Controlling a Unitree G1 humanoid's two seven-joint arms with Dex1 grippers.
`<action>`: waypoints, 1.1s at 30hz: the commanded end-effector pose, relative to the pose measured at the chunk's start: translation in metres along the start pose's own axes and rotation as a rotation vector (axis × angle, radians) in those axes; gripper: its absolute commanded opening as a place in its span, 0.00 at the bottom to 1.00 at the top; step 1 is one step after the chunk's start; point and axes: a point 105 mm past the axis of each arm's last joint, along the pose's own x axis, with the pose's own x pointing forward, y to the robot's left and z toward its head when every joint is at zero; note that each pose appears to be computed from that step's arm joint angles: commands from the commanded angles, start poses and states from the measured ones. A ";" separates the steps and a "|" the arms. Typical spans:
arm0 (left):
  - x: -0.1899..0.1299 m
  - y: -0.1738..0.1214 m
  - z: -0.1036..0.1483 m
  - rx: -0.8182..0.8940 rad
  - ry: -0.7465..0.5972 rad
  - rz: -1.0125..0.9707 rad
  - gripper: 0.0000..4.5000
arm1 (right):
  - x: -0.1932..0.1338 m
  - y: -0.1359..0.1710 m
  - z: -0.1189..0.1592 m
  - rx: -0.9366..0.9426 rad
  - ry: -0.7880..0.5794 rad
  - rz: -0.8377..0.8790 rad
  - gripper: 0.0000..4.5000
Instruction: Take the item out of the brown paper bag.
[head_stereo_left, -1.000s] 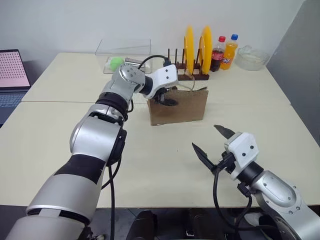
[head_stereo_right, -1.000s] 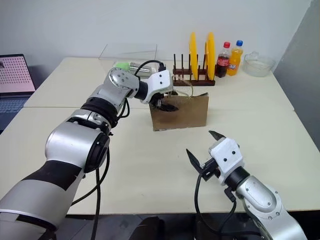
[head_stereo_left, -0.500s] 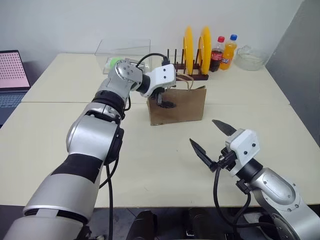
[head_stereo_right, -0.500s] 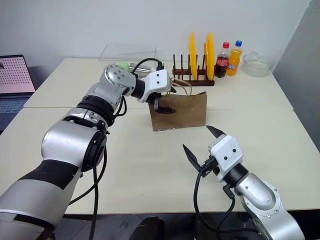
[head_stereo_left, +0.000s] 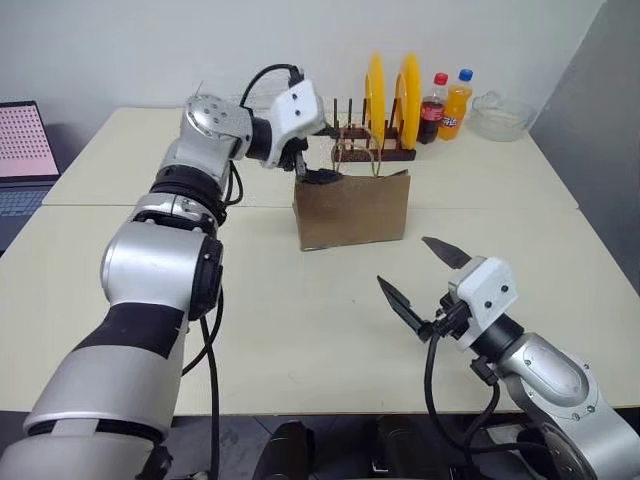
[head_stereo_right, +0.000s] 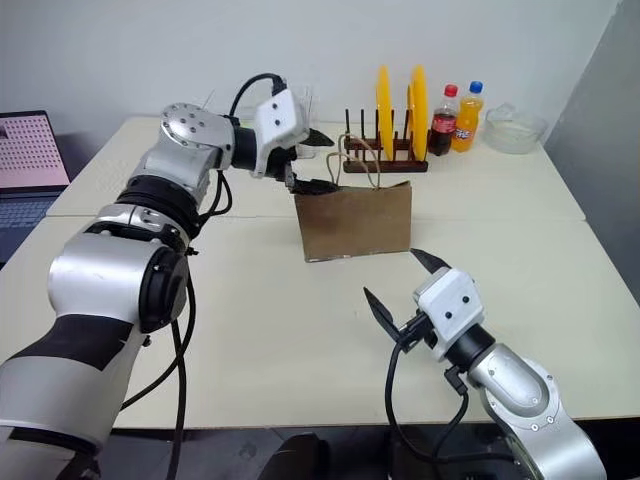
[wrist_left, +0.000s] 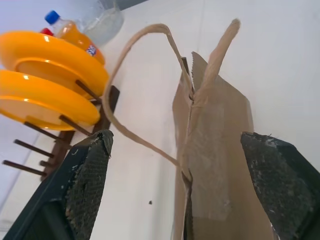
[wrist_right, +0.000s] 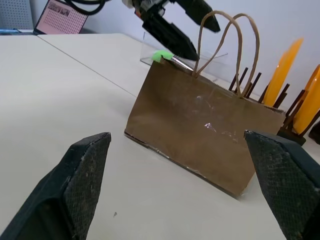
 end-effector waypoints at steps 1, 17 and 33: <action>-0.020 0.018 0.019 -0.019 -0.107 0.083 0.95 | 0.003 -0.002 0.011 -0.035 -0.052 0.008 1.00; -0.100 -0.034 -0.016 -0.192 -0.224 0.197 0.95 | 0.038 -0.042 0.033 0.048 -0.178 0.102 1.00; -0.097 -0.170 -0.021 -0.523 -0.182 0.511 0.96 | 0.158 -0.135 0.035 -0.210 -0.044 0.072 0.01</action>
